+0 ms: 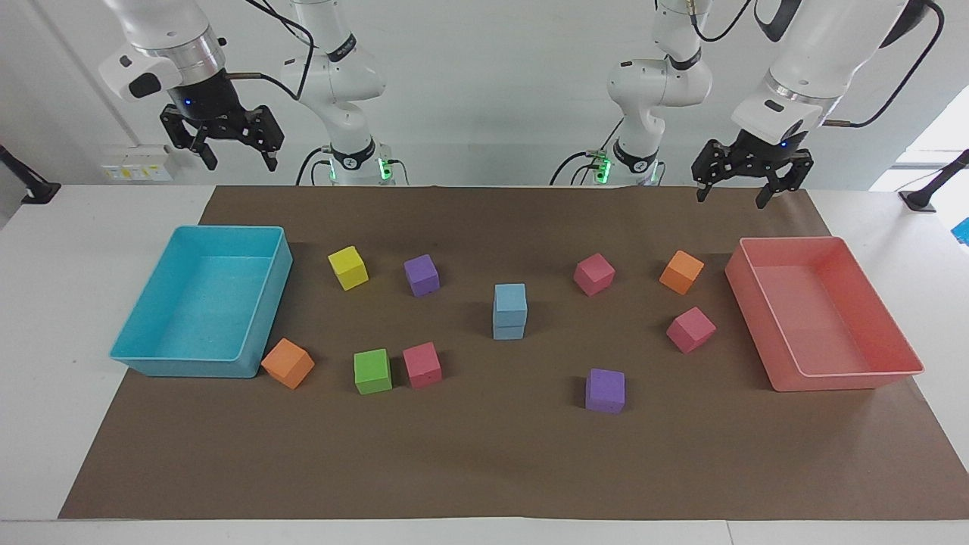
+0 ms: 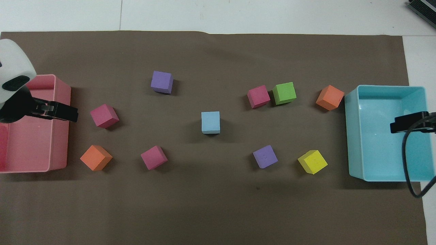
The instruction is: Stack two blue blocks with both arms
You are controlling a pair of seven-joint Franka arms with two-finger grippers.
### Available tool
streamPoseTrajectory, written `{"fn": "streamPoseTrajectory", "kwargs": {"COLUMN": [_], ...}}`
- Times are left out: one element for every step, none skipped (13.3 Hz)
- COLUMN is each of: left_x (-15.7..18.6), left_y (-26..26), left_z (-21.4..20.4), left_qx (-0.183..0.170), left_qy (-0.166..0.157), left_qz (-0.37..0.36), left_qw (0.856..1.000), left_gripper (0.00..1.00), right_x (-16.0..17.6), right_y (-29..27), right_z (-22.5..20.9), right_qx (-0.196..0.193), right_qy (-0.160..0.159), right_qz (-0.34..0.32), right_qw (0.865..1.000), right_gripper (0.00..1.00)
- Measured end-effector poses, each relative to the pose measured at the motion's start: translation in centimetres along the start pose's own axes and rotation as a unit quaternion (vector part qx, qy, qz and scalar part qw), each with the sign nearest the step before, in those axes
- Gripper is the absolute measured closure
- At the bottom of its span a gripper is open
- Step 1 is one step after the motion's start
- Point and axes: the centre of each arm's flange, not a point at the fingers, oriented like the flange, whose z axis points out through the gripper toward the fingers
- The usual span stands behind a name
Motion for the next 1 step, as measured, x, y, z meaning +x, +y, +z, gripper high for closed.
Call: {"fn": "streamPoseTrajectory", "kwargs": {"left_x": [0.0], "left_y": [-0.01], "left_z": [0.02], "left_qx": [0.0], "left_qy": [0.0], "left_qz": [0.0], "left_qw": [1.0], "left_gripper": [0.0], "right_x": [0.0], "right_y": [0.0], "right_z": [0.0], "right_qx": [0.0], "right_qy": [0.0], "right_qz": [0.0], "right_qw": [1.0], "right_gripper": [0.0]}}
